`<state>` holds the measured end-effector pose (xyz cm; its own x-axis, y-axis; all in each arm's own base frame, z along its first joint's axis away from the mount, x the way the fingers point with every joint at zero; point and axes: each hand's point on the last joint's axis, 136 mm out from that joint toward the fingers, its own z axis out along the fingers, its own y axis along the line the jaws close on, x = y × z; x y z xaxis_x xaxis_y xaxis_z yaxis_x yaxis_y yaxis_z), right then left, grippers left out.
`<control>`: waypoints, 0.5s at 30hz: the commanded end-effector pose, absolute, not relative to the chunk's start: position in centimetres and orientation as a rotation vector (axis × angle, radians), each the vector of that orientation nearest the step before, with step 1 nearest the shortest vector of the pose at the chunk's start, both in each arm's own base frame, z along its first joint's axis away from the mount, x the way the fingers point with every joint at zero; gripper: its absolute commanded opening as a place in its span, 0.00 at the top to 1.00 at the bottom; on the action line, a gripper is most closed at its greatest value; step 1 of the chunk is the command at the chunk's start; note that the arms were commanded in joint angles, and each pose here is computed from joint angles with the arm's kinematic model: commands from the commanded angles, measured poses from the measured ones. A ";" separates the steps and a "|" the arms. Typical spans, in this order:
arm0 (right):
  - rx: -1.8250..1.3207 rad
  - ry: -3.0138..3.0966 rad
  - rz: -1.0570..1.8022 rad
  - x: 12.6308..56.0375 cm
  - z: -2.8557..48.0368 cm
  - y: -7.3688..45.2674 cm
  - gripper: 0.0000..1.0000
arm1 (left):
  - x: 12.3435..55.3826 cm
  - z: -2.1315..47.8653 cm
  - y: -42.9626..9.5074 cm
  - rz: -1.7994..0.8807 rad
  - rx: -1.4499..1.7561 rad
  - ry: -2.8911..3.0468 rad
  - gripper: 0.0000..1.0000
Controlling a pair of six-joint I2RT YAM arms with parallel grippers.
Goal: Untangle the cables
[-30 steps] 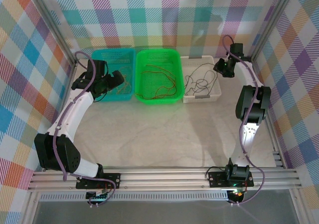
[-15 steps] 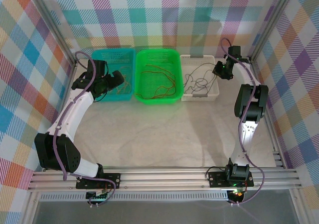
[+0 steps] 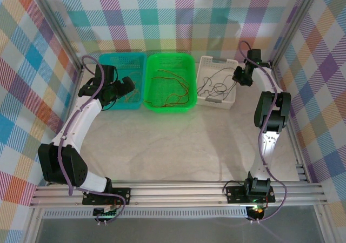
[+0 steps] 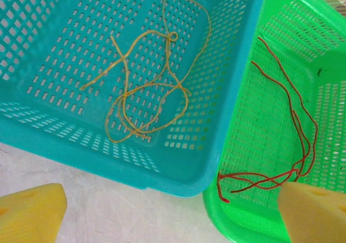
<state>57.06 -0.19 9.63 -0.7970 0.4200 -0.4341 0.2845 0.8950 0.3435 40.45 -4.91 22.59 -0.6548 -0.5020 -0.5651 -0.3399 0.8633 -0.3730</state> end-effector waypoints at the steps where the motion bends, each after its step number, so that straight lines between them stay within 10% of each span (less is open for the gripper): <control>1: 0.486 2.543 0.314 56.9 11.0 -0.2 0.80 | 40.9 23.5 -4.6 -0.316 -0.594 2.330 0.00; 15: 0.403 2.551 0.142 56.8 11.9 -0.5 0.79 | 40.9 23.4 -4.7 -0.319 -0.591 2.339 0.00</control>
